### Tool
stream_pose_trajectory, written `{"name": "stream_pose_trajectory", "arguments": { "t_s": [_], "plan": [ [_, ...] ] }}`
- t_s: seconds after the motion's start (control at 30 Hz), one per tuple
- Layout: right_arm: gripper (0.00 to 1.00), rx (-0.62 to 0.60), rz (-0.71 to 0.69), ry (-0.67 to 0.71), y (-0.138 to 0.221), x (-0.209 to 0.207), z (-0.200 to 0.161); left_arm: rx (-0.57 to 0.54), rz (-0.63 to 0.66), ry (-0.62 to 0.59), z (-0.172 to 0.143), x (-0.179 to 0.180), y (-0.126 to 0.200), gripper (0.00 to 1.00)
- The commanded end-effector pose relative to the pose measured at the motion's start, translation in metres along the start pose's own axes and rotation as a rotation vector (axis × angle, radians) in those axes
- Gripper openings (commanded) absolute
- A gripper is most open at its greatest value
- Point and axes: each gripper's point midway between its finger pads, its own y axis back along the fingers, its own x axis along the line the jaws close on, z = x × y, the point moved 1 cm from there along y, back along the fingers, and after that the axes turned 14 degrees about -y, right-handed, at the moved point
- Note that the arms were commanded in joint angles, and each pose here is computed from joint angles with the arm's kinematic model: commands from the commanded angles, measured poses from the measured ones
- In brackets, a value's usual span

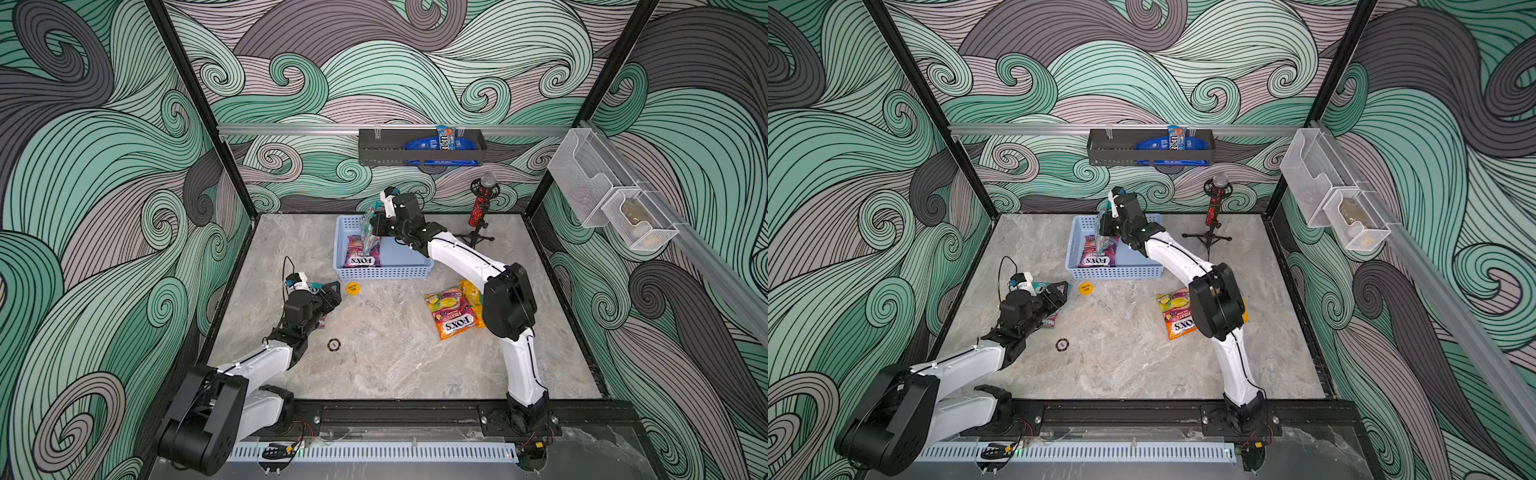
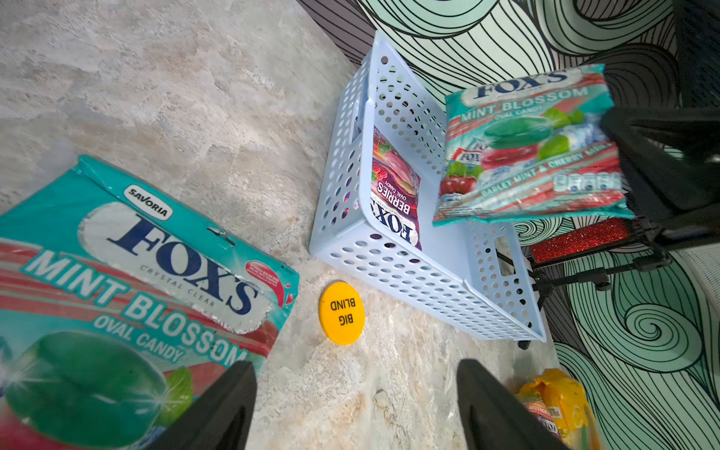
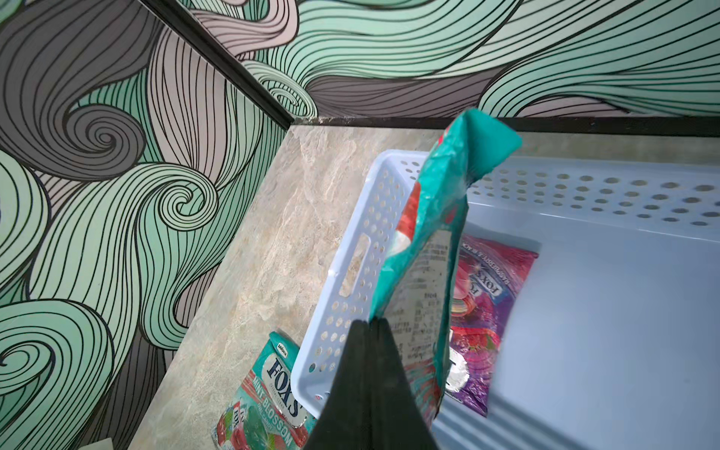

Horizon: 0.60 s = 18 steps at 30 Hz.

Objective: Put the candies in the basket
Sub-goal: Place the candy in the basket.

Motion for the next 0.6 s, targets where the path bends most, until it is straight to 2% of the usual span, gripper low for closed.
{"name": "stream_pose_trajectory", "arguments": {
  "t_s": [0.0, 0.2, 0.37, 0.57],
  "plan": [
    [0.0, -0.049, 0.096, -0.006, -0.003, 0.041, 0.011, -0.048, 0.013, -0.021, 0.016, -0.002, 0.001, 0.83],
    [0.0, -0.058, 0.071, -0.075, -0.03, 0.03, 0.006, -0.057, 0.009, -0.025, 0.018, -0.003, 0.003, 0.85],
    [0.0, -0.016, 0.02, -0.094, -0.057, 0.003, -0.017, -0.056, 0.015, -0.029, 0.017, -0.002, 0.003, 0.86],
    [0.0, -0.008, -0.088, -0.07, -0.058, -0.036, -0.032, -0.059, 0.0, -0.03, 0.019, -0.005, 0.004, 0.86]
  ]
}}
